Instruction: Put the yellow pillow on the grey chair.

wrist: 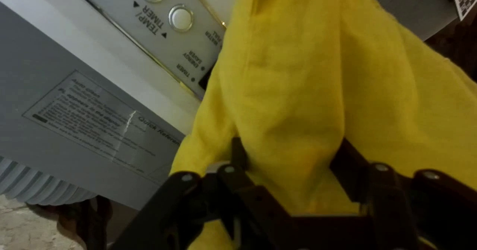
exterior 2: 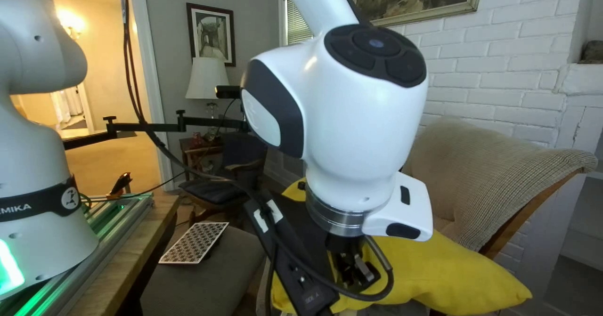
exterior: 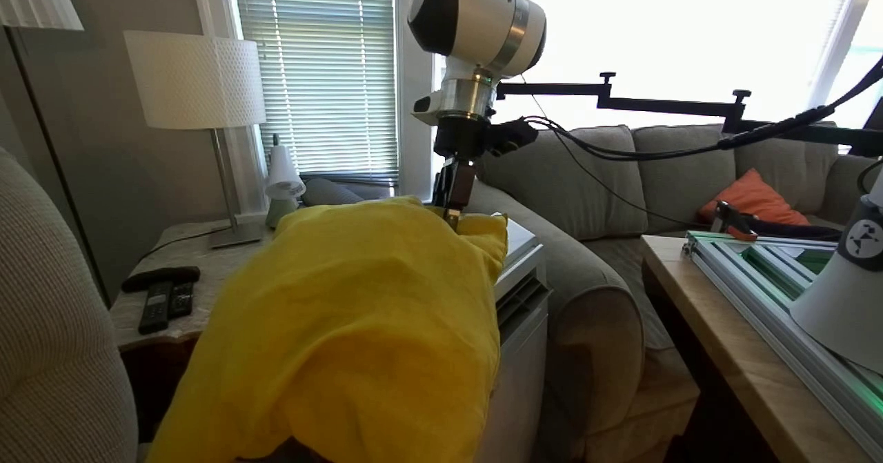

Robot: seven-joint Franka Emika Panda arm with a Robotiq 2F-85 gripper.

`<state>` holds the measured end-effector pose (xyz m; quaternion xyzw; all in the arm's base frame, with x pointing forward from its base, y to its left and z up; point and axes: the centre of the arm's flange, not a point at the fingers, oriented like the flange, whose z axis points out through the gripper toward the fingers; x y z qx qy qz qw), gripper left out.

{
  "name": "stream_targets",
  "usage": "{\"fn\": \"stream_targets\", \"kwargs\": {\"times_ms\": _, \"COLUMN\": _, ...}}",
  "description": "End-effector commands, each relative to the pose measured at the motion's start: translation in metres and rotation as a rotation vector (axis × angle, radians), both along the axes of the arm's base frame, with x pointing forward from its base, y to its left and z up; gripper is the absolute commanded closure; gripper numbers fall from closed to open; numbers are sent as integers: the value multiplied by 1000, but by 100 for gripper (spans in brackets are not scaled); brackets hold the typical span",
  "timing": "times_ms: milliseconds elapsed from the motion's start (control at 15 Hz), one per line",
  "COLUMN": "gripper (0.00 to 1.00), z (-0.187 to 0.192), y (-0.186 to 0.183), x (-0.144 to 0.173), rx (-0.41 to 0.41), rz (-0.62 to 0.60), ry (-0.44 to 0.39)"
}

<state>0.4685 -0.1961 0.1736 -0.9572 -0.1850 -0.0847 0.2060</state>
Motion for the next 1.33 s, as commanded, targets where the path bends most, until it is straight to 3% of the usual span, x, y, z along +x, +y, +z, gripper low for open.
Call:
{"fn": "stream_targets", "kwargs": {"times_ms": 0, "gripper": 68, "z": -3, "y": 1, "x": 13, "rx": -10, "rz": 31, "ry": 0}}
{"fn": "stream_targets", "kwargs": {"times_ms": 333, "gripper": 99, "z": 24, "y": 15, "x": 20, "rx": 0, "rz": 81, "ry": -53}}
{"fn": "stream_targets", "kwargs": {"times_ms": 600, "gripper": 98, "z": 89, "y": 44, "x": 46, "rx": -56, "rz": 223, "ry": -171}}
{"fn": "stream_targets", "kwargs": {"times_ms": 933, "gripper": 98, "z": 188, "y": 88, "x": 109, "rx": -137, "rz": 389, "ry": -366}}
{"fn": "stream_targets", "kwargs": {"times_ms": 1267, "gripper": 98, "z": 240, "y": 120, "x": 158, "rx": -158, "rz": 511, "ry": -481}}
